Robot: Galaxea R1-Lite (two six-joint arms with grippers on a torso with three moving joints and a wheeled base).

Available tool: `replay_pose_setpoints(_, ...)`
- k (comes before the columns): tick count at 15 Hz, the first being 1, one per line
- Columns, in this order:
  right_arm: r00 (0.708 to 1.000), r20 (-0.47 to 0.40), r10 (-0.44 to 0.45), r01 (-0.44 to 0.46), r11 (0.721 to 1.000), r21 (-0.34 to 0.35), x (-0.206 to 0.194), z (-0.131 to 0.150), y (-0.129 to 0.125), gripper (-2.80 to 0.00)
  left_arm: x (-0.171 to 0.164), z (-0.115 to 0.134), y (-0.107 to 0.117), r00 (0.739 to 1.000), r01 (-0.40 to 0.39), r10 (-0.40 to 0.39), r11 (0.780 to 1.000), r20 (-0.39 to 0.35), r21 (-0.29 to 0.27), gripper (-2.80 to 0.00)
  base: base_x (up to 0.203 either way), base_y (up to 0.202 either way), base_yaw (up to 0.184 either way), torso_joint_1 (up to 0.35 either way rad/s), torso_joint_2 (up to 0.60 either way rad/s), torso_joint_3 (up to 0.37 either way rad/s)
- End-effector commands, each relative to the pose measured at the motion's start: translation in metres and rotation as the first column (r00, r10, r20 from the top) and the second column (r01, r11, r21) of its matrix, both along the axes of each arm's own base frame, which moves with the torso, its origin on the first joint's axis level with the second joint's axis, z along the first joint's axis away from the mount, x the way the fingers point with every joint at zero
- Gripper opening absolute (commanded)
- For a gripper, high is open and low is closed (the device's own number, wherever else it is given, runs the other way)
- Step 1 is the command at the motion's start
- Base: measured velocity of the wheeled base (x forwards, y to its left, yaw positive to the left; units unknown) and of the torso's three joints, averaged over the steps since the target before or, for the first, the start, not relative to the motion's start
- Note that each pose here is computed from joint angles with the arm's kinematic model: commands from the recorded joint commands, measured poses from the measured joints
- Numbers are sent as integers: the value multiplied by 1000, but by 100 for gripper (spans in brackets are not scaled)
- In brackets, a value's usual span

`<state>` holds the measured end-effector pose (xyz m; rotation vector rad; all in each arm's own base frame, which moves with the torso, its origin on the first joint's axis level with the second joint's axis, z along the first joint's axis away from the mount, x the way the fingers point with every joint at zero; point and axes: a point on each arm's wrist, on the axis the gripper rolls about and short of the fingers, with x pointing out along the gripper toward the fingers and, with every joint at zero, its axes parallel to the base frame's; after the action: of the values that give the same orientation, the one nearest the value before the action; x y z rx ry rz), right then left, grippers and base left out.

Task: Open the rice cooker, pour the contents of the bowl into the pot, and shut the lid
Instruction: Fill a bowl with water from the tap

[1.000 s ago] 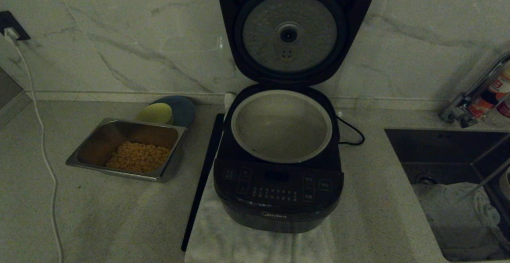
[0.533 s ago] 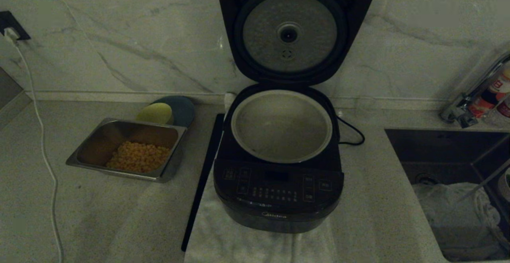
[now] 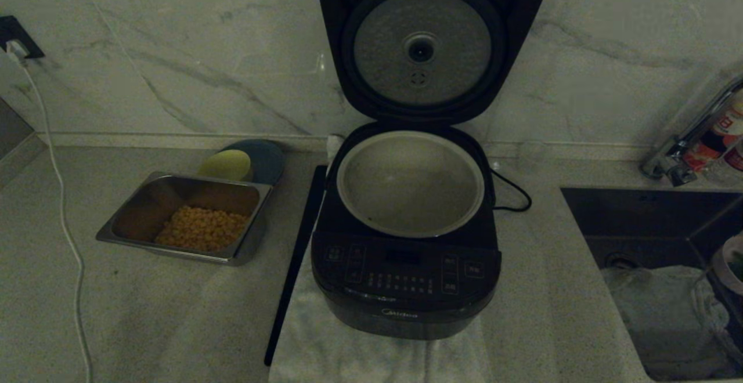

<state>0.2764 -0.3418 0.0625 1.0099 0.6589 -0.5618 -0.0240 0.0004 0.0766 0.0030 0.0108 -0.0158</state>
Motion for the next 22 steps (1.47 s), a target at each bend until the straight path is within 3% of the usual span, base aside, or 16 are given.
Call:
replay_pose_setpoints(1, 1000, 12, 9, -9, 1000, 3, 12, -3, -1, -280, 0, 0, 0, 1000, 0, 0, 1000, 0, 0, -280, 0, 0, 0, 0, 0, 0)
replay_pose_setpoints(11, 1000, 17, 25, -25, 1000, 9, 28, -1, 4, -280, 0, 0, 0, 1000, 0, 0, 1000, 0, 0, -280, 0, 0, 0, 0, 0, 0)
replay_pose_setpoints(22, 998, 6, 61, -61, 998, -3, 23, 41, 28, -280, 0, 0, 0, 1000, 0, 0, 1000, 0, 0, -280, 0, 0, 0, 0, 0, 0)
